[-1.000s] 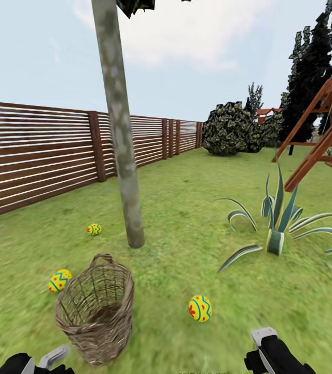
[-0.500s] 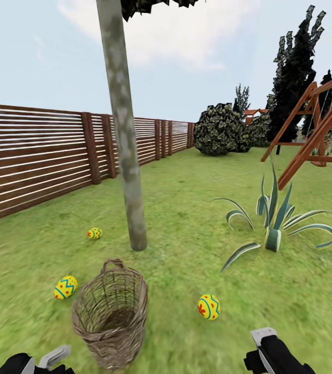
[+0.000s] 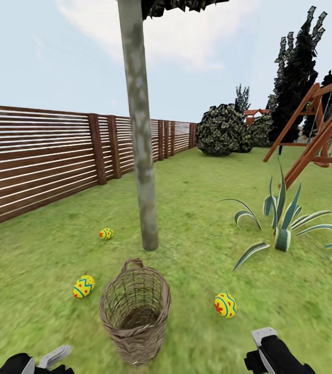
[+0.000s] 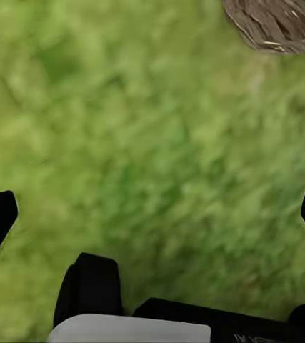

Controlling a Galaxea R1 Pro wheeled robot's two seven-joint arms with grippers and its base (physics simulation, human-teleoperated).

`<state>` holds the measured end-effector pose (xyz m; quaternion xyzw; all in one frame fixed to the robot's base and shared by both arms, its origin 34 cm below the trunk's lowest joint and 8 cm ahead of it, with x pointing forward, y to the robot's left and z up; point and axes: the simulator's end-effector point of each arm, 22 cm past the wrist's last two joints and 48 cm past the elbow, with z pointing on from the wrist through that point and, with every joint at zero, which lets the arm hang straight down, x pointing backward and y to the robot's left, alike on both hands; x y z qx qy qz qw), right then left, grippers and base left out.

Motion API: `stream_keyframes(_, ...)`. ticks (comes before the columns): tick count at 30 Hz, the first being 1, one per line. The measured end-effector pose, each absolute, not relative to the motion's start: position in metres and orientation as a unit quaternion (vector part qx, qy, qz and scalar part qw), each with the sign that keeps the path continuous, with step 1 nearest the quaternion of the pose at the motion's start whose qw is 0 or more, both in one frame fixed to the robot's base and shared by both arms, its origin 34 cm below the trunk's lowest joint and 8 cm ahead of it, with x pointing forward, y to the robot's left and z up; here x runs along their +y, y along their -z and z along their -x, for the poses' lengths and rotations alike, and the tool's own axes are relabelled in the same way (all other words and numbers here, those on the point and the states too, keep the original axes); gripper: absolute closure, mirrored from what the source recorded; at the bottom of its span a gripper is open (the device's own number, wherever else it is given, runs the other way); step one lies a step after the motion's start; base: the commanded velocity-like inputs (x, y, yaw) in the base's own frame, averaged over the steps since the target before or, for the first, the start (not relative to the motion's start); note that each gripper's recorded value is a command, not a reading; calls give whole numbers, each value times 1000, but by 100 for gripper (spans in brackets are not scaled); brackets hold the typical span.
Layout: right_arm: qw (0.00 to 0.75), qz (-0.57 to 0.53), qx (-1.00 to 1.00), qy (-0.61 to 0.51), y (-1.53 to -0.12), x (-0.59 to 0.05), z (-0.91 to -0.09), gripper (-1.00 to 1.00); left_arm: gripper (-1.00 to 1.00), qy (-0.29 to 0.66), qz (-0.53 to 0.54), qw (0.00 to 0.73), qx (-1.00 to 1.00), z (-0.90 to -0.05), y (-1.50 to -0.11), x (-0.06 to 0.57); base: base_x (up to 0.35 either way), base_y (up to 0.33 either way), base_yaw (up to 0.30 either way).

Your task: Take the three Easter eggs out of the wicker basket on the lawn in the garden, then place them on the lawn next to a single tree (choose any tree) so that all three eggs are next to the same tree and none are left in the basket.

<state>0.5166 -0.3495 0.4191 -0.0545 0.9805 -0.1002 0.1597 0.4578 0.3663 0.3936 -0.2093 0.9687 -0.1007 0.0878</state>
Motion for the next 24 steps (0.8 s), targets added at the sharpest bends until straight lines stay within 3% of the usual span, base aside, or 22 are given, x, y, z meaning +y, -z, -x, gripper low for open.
stream_keyframes(24, 159, 55, 981, 100, -468, -349, -525, -100, -100, 98, 207, 72, 971, -455, -435, 363, -72, 332, 0)
